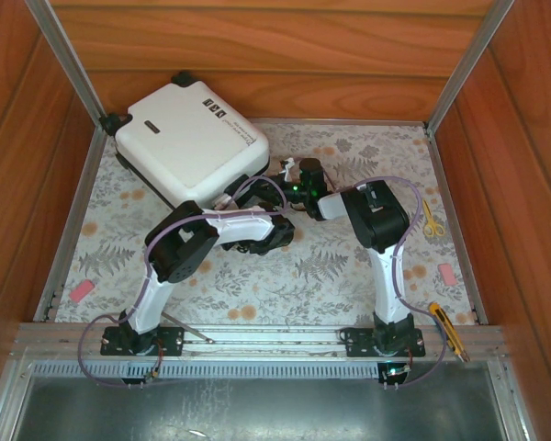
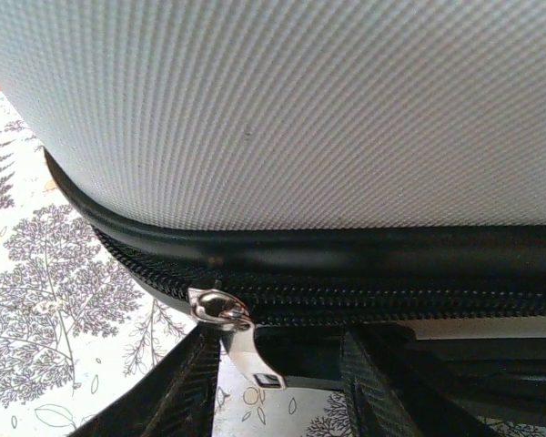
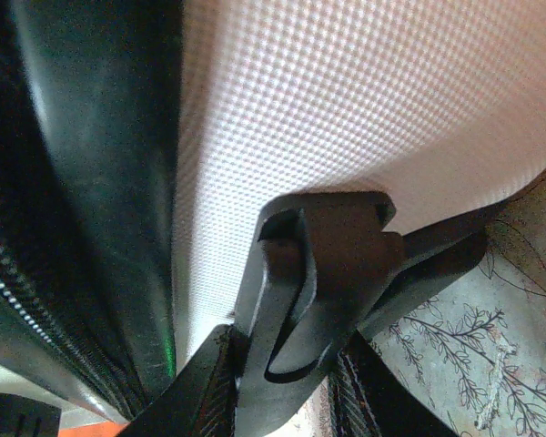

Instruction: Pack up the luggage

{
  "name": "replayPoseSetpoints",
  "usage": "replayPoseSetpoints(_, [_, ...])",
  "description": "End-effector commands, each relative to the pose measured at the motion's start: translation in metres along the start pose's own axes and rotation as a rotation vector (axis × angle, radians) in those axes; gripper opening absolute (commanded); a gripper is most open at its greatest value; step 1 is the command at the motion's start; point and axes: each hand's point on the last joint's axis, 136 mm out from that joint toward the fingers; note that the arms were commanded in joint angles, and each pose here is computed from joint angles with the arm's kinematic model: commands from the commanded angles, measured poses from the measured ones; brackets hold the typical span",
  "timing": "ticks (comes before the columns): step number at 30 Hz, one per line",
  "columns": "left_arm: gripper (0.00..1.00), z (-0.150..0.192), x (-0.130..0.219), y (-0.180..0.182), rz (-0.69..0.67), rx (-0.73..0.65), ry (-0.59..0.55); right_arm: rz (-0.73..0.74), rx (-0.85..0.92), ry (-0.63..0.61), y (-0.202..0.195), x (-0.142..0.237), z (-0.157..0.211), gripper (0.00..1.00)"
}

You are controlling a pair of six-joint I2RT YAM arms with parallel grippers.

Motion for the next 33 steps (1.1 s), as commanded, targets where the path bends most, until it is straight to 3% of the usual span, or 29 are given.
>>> replayPoseSetpoints(1, [0.38, 0.001, -0.007, 0.0, -0.032, 0.025, -0.002, 0.104, 0.011, 0.061, -0.043, -0.006, 0.029, 0.0])
replayPoseSetpoints(18, [0.38, 0.017, -0.029, 0.018, -0.146, 0.052, 0.092, 0.106, 0.037, 0.076, -0.037, -0.002, 0.034, 0.0])
replayPoseSetpoints(20, [0.33, 0.018, -0.03, 0.018, -0.15, 0.051, 0.097, 0.106, 0.038, 0.075, -0.037, -0.001, 0.034, 0.0])
replayPoseSetpoints(23, [0.13, 0.018, -0.029, 0.014, -0.141, 0.043, 0.109, 0.105, 0.042, 0.077, -0.035, -0.001, 0.034, 0.0])
replayPoseSetpoints(26, [0.0, 0.022, -0.028, 0.011, -0.135, 0.033, 0.132, 0.103, 0.047, 0.078, -0.035, -0.001, 0.034, 0.0])
replayPoseSetpoints(33, [0.0, 0.02, -0.024, 0.008, -0.113, 0.008, 0.164, 0.102, 0.057, 0.083, -0.034, -0.001, 0.036, 0.0])
Point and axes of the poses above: each hand's point on the last joint's axis, 136 mm out from that joint toward the fingers, its own x axis back along the fingers, its own y axis along the line the jaws close on, z = x × y, and after that the axes turned 4 degrees about -x, right-handed
